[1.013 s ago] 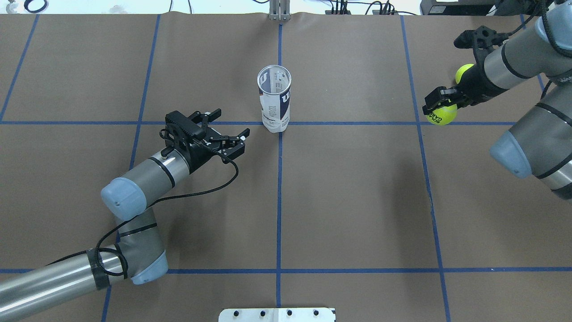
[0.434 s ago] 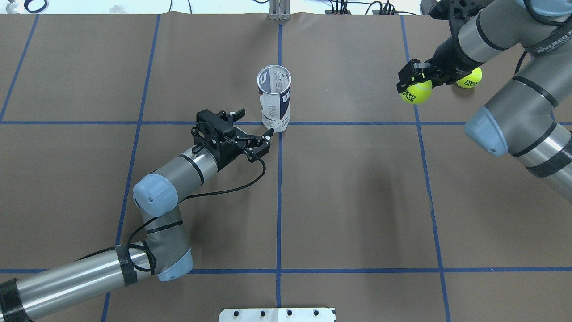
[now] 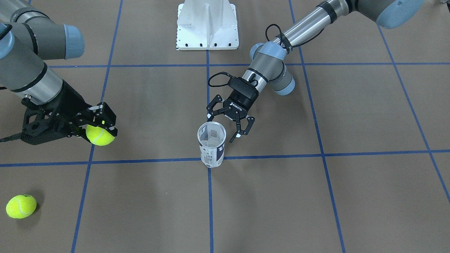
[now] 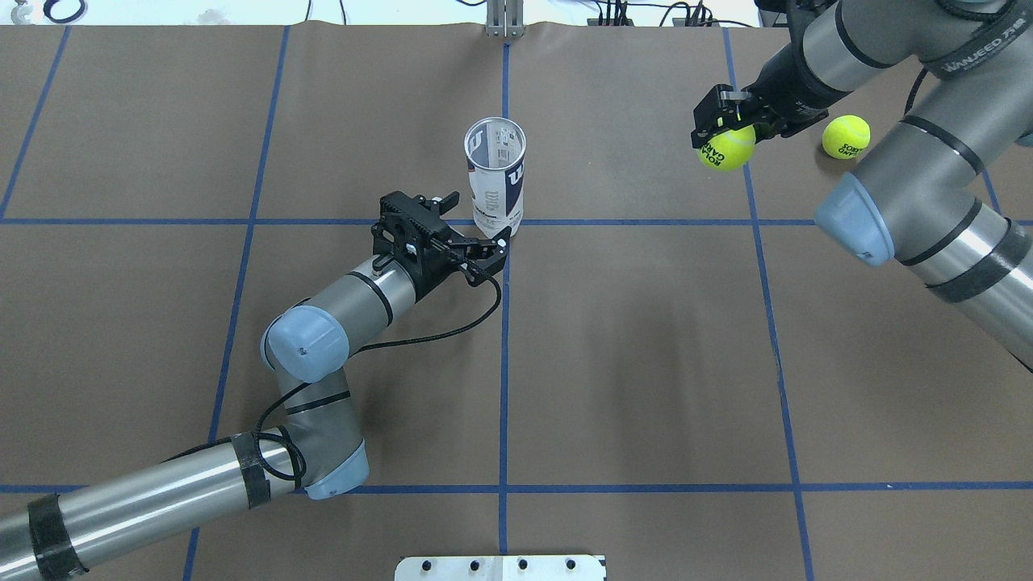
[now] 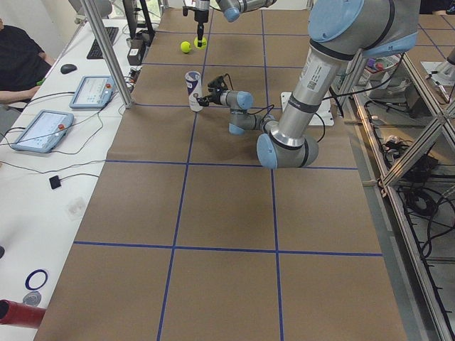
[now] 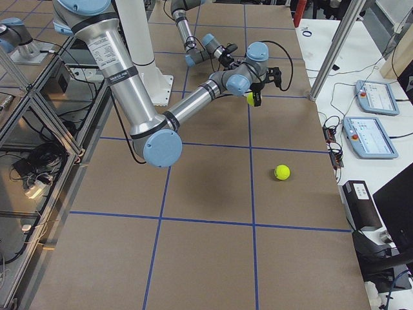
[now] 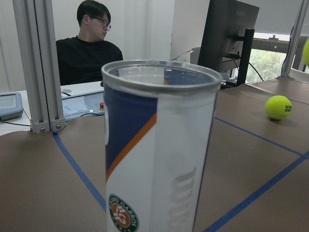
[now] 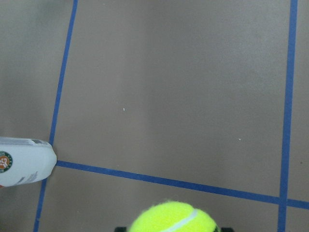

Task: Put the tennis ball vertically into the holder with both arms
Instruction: 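Carry the ball with the right gripper above the can's opening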

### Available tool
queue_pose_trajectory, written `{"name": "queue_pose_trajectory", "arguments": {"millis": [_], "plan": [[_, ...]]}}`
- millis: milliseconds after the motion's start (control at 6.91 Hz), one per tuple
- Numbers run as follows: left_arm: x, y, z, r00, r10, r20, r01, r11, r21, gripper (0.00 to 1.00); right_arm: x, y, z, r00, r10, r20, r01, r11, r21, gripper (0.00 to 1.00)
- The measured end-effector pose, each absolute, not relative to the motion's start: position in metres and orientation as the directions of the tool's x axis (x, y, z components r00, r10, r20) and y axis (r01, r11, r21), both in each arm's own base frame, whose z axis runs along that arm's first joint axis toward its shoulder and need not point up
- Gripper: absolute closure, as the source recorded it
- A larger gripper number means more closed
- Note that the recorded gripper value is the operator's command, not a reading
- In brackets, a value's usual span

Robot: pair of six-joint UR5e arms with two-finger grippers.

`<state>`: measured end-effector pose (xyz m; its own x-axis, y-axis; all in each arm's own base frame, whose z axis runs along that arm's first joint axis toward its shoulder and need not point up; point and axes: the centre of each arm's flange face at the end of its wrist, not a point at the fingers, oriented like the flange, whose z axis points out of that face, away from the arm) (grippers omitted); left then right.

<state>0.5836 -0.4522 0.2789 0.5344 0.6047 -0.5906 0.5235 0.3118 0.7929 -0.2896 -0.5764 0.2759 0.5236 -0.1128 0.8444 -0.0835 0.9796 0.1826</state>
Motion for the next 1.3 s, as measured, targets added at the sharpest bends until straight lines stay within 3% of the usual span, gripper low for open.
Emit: {"name": "queue_pose_trajectory", "arguments": {"millis": [1303], "plan": [[0.590, -0.485, 0.266, 0.598, 0.560, -0.573, 0.482, 0.320, 0.816, 0.01, -0.320, -0.586, 0.176, 0.439, -0.077, 0.895, -0.142, 0.978, 0.154, 1.00]]}}
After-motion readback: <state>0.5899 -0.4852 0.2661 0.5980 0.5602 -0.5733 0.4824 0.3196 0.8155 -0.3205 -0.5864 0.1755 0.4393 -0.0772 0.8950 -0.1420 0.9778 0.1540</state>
